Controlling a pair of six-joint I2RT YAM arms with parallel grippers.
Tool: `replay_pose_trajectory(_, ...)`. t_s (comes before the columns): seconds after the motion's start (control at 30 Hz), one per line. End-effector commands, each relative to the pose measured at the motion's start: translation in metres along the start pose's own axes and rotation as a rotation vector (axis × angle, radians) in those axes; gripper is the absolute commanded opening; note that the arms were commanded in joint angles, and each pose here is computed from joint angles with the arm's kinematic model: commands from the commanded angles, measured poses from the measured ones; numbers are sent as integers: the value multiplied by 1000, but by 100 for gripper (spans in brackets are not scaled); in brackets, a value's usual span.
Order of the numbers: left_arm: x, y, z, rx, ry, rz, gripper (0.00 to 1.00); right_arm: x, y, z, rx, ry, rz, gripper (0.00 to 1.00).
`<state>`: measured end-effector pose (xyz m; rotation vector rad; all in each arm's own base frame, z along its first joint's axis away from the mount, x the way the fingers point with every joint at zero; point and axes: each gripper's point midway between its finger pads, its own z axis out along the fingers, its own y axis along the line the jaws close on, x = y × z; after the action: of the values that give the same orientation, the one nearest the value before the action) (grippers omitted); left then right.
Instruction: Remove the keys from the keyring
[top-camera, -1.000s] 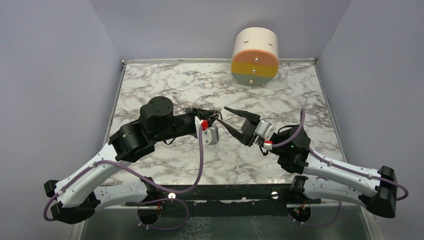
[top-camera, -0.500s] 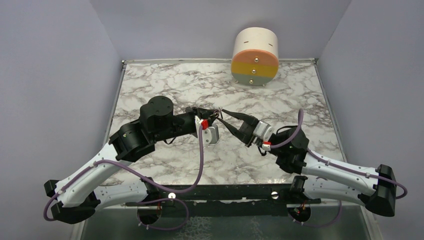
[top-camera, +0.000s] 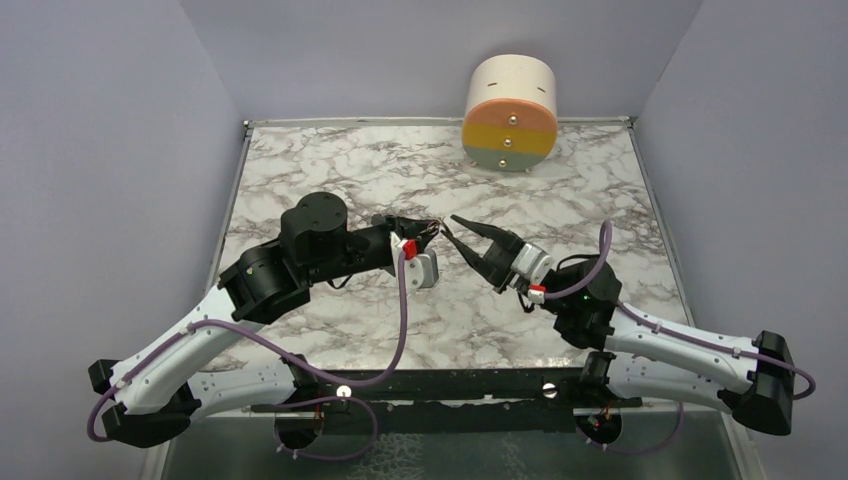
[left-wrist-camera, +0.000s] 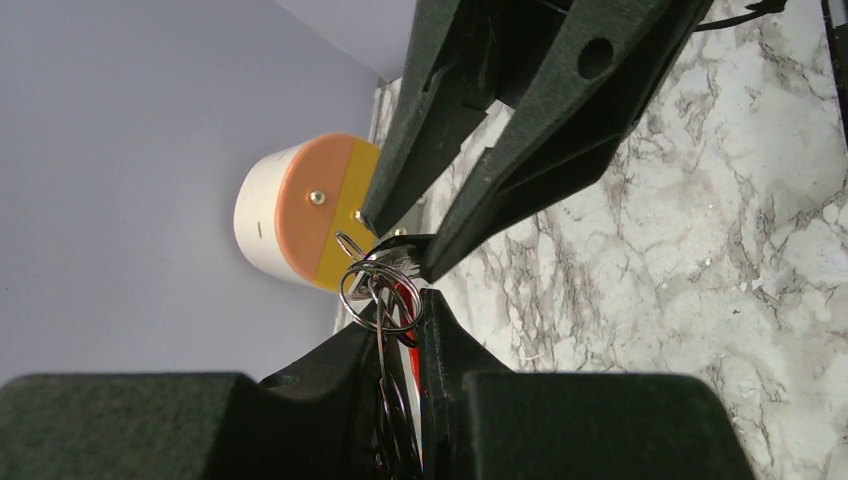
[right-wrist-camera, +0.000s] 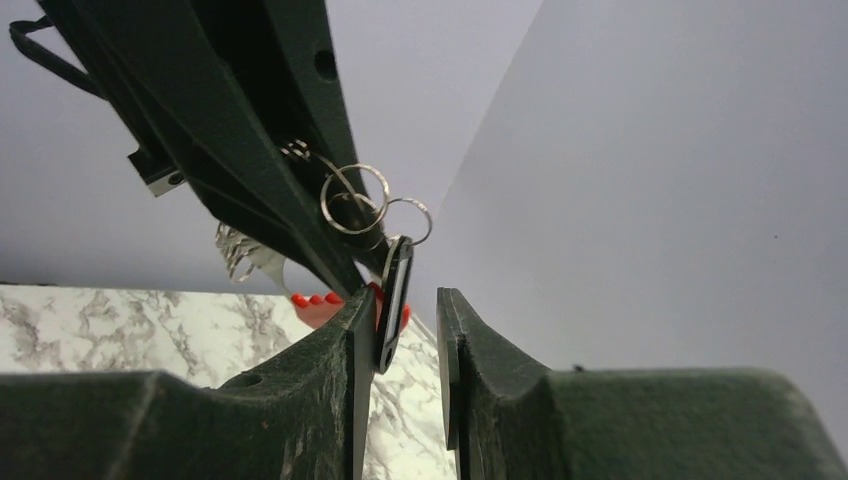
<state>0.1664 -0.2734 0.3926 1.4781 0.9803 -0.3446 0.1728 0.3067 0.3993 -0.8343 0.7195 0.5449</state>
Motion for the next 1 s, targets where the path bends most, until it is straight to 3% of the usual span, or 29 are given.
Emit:
replay_pose_trajectory(0.0, -7, -6, 3, 32, -37, 4, 0, -16, -20, -4, 89, -47, -19, 29)
replay_pose_trajectory(0.53, -7, -4, 3, 25, -33, 8, 0, -13, -5, 5, 15, -51, 24, 27)
replay_pose_trajectory(0.77, -7, -3, 2, 16, -38, 7, 0, -10, -1, 10, -3, -37, 36, 2)
replay_pose_trajectory(0.97, -7, -1, 1, 0, -36, 7, 0, -12, -7, 7, 16, -29, 15, 2)
